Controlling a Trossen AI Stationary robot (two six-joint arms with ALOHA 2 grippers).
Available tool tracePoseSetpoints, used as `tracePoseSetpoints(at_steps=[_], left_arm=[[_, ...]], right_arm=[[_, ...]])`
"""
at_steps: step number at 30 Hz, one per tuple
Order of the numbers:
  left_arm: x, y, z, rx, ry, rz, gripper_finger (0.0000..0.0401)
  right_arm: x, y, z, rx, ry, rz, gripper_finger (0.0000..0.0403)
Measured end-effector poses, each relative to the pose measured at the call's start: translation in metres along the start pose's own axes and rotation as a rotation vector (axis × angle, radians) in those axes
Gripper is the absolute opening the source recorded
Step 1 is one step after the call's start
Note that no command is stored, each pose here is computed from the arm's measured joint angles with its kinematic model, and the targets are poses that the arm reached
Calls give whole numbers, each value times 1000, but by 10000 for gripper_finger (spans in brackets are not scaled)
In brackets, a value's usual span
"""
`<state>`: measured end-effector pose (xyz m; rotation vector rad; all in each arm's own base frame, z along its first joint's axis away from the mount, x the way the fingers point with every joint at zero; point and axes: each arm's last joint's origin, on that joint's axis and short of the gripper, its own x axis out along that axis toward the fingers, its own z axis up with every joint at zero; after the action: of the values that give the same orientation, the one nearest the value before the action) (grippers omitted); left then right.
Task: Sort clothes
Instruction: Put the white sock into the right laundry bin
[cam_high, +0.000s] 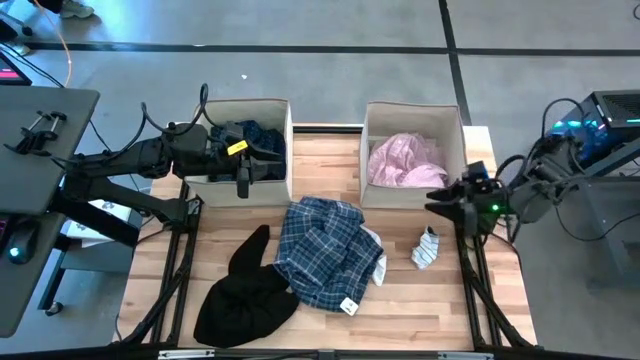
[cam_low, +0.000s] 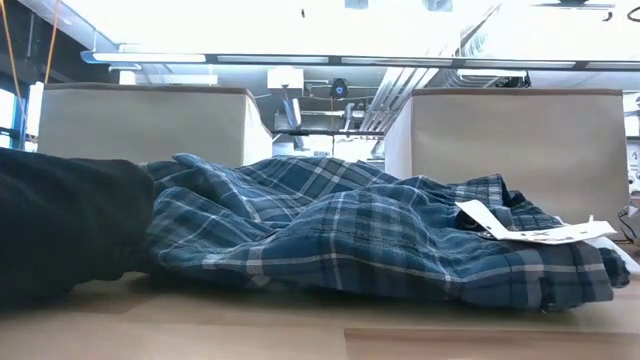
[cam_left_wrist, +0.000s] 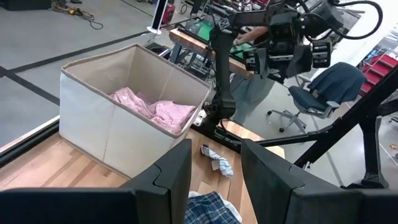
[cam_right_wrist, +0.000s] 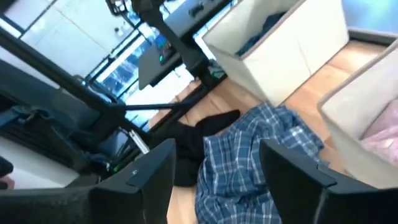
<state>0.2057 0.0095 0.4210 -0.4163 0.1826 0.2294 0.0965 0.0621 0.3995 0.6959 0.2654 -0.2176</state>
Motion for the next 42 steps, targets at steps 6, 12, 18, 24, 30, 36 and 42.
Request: tracePoseSetpoints(at_steps=[6,12,18,24,30,36,42], left_arm=[[0,0,0,-5,0,0,126],[0,0,0,0,-1,6,126],[0,0,0,0,-3,11,126],[0,1,0,-5,-7,19,126],[0,1,0,-6,-12,28,126],[0,1,0,-8,-12,28,126],[0,1,0,-10,-12,28,126]], right_arm=[[-7,-12,-5,-44,138,4,220],[3,-12,-27,-123,428,-59,220],[24,-6,-57,-270,665,-222,220],[50,-5,-95,-366,846,-309,220],[71,-29,-140,-361,945,-324,220],[81,-66,-168,-310,943,-458,220],[89,-94,-183,-240,920,-552,220]])
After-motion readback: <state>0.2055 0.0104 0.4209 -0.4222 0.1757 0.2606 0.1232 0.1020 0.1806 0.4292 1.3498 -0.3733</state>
